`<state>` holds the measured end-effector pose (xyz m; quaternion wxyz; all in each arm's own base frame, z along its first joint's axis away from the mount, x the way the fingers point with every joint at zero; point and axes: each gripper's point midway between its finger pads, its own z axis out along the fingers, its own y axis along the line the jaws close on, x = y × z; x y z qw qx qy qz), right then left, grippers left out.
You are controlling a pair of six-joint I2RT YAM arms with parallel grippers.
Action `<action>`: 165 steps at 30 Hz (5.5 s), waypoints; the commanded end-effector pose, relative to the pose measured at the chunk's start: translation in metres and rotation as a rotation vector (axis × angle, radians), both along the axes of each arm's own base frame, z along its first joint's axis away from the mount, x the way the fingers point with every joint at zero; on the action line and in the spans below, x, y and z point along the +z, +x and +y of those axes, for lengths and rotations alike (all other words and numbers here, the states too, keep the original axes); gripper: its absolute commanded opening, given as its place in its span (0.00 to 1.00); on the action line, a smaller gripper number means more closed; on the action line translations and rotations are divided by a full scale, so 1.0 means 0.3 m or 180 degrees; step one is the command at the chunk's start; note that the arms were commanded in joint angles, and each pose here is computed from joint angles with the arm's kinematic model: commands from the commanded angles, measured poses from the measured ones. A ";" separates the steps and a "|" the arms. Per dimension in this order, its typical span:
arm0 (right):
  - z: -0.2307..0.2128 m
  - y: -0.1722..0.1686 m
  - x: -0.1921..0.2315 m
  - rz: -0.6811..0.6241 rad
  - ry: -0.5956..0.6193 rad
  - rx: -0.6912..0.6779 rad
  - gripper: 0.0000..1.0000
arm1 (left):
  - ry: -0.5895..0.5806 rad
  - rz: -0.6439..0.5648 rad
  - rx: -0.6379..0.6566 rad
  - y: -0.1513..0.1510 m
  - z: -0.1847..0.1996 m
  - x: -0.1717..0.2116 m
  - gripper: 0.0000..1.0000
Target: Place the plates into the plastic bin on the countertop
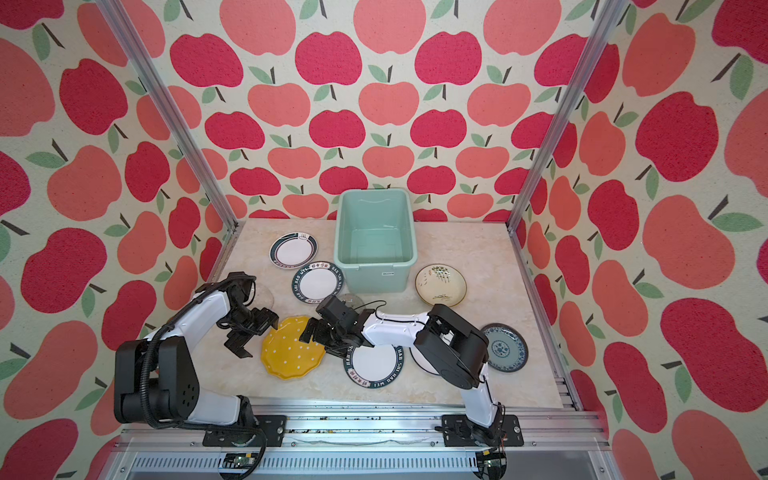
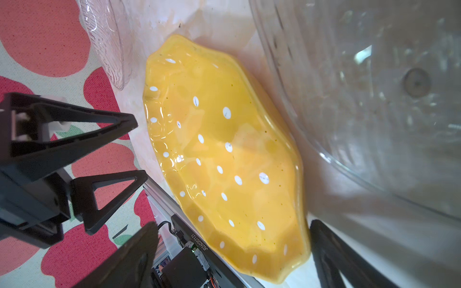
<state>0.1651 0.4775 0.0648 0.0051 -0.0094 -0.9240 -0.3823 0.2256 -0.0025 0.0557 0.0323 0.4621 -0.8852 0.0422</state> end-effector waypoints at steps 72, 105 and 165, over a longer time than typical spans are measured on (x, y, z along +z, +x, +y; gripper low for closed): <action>0.172 0.004 0.150 -0.0332 0.1165 0.0427 0.85 | -0.0120 0.0356 0.0611 0.048 -0.069 -0.130 1.00; 0.179 -0.019 0.248 -0.0625 0.0938 0.0622 0.20 | -0.0148 0.0162 0.0485 0.051 -0.052 -0.036 1.00; -0.582 0.792 1.148 -0.1616 0.0905 -0.2507 0.08 | -0.0259 -0.3447 -0.1695 0.318 -0.500 0.998 0.99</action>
